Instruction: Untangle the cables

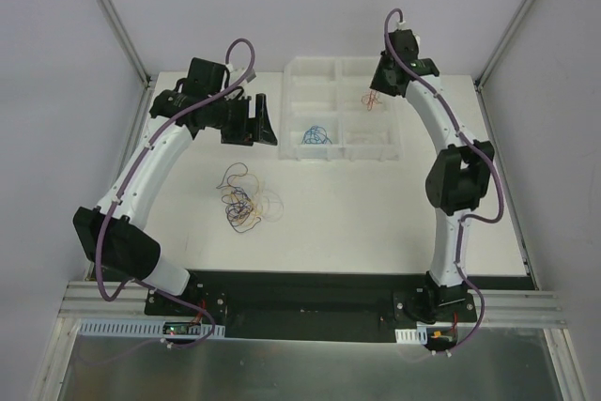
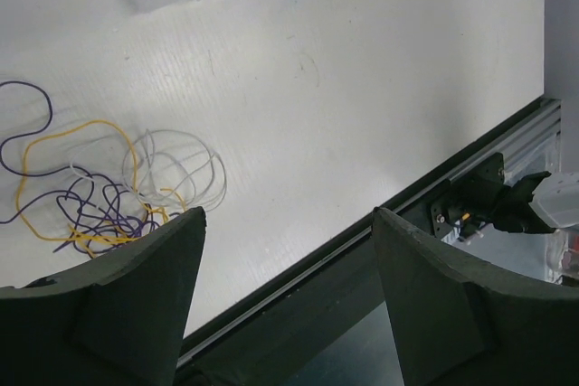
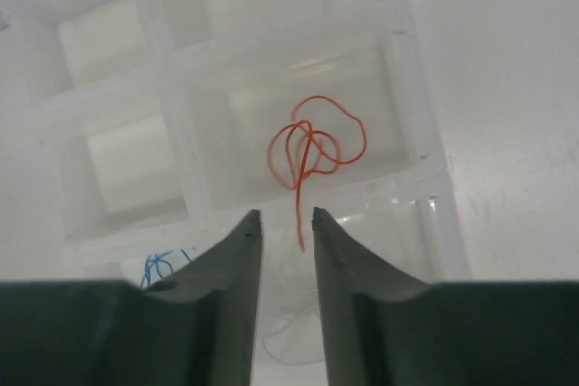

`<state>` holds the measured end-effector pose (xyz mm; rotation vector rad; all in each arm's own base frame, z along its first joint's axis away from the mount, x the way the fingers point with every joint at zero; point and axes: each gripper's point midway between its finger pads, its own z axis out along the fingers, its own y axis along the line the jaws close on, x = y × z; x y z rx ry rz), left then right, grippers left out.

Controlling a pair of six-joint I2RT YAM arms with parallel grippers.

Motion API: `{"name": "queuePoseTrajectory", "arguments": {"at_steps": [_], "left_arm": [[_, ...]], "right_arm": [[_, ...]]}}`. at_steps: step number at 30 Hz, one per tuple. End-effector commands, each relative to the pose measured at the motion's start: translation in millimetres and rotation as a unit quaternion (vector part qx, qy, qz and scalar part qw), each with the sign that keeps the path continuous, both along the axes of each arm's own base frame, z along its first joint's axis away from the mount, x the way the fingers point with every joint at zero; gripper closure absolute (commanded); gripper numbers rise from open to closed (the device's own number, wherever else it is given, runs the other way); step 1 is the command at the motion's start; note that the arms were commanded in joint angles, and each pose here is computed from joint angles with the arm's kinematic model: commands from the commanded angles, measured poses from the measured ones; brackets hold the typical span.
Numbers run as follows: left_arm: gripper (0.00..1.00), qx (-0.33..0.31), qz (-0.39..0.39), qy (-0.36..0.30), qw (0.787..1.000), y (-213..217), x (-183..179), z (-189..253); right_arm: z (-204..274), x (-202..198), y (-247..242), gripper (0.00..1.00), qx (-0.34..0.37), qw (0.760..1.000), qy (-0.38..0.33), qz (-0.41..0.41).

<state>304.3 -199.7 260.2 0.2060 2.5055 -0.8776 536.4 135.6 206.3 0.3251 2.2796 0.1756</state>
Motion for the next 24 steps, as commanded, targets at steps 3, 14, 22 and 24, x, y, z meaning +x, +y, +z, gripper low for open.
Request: {"name": "queuePoseTrajectory", "arguments": {"at_steps": [3,14,22,24], "left_arm": [[0.26,0.019,-0.009,-0.048,0.999,9,3,19],[0.26,0.022,0.019,0.031,0.999,11,-5,-18],[0.24,0.051,0.144,0.174,0.973,67,-26,-90],[0.25,0.058,0.136,0.196,0.969,67,-30,-105]], "right_arm": [[7,21,9,0.48,0.023,1.000,-0.001,0.012],[-14,-66,54,0.39,0.098,0.985,0.086,0.116],[-36,-199,107,0.35,0.082,0.952,0.123,0.268],[-46,-229,115,0.35,0.100,0.943,0.130,0.289]]}}
